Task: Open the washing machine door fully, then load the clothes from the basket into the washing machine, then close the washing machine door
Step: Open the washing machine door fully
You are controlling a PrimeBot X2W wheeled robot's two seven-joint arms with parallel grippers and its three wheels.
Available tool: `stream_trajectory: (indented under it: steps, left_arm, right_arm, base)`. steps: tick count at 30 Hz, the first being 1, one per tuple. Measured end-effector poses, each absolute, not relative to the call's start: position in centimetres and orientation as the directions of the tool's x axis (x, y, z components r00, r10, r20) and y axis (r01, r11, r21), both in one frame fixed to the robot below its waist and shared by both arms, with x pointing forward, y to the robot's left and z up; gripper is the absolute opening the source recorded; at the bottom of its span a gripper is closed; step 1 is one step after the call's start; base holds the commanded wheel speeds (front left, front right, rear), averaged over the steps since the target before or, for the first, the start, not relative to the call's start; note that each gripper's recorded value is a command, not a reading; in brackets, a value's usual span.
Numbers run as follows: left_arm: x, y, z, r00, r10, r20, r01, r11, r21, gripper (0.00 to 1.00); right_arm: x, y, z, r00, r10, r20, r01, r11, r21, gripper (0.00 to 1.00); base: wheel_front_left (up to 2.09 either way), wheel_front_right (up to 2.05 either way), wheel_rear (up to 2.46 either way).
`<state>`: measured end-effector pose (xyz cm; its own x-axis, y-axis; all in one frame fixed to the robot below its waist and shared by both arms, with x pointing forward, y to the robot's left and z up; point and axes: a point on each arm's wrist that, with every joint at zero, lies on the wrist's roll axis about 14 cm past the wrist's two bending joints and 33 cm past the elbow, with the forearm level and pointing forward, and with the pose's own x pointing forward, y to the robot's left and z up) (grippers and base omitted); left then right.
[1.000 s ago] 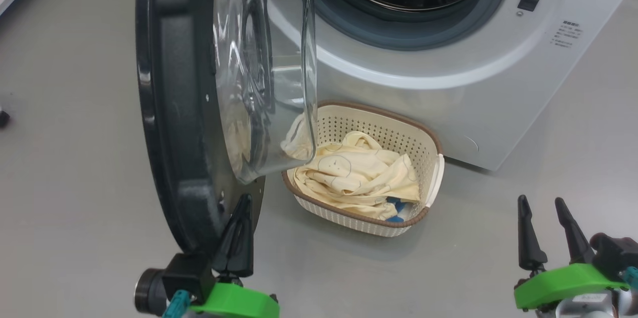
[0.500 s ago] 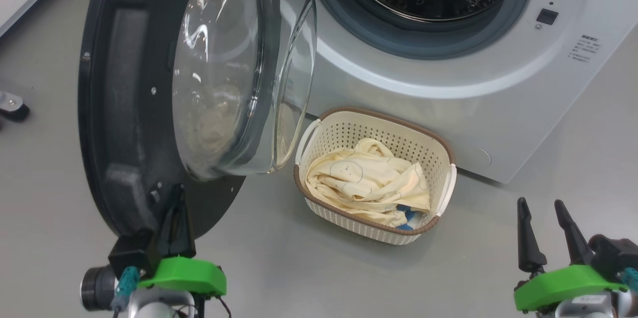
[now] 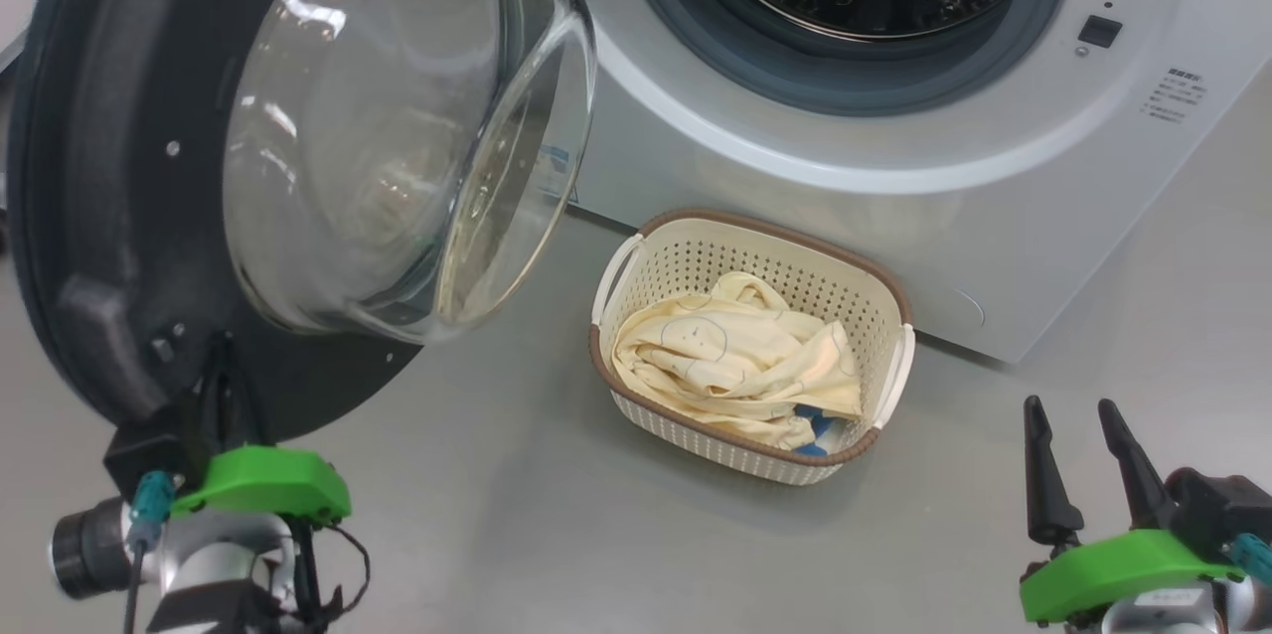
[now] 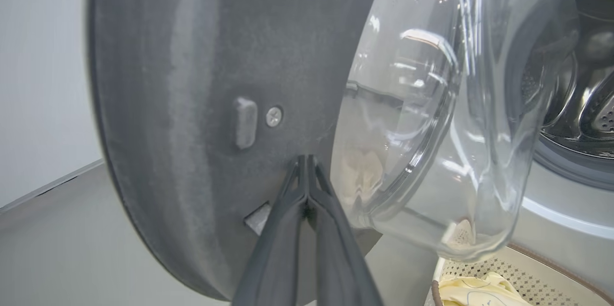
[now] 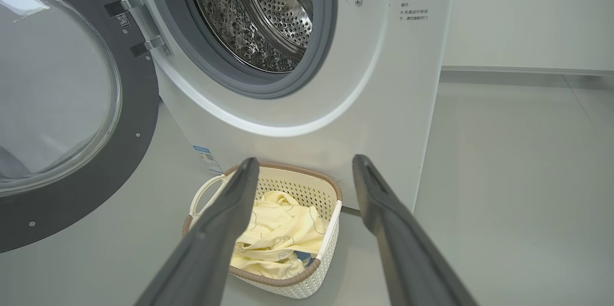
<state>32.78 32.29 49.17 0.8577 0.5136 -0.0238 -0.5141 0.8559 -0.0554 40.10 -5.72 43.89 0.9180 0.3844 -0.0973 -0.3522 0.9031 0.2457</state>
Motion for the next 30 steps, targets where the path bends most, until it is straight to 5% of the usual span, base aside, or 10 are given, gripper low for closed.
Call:
stream_trajectory:
  steps: [16,30]
  left_arm:
    - [33.7,39.2,49.4,0.737,0.675,-0.033,-0.676,0.736,-0.036,0.0]
    - [35.5,41.1,49.3,0.71,0.703,-0.028,-0.704,0.71,-0.015,0.0]
  right_arm:
    - [40.2,-7.9,41.9,0.925,0.349,-0.153,-0.31,0.922,0.23,1.0]
    - [40.7,-9.5,40.8,0.932,0.317,-0.179,-0.277,0.937,0.215,1.0]
  base:
    - [0.0,0.0,0.0]
    - [0.0,0.0,0.0]
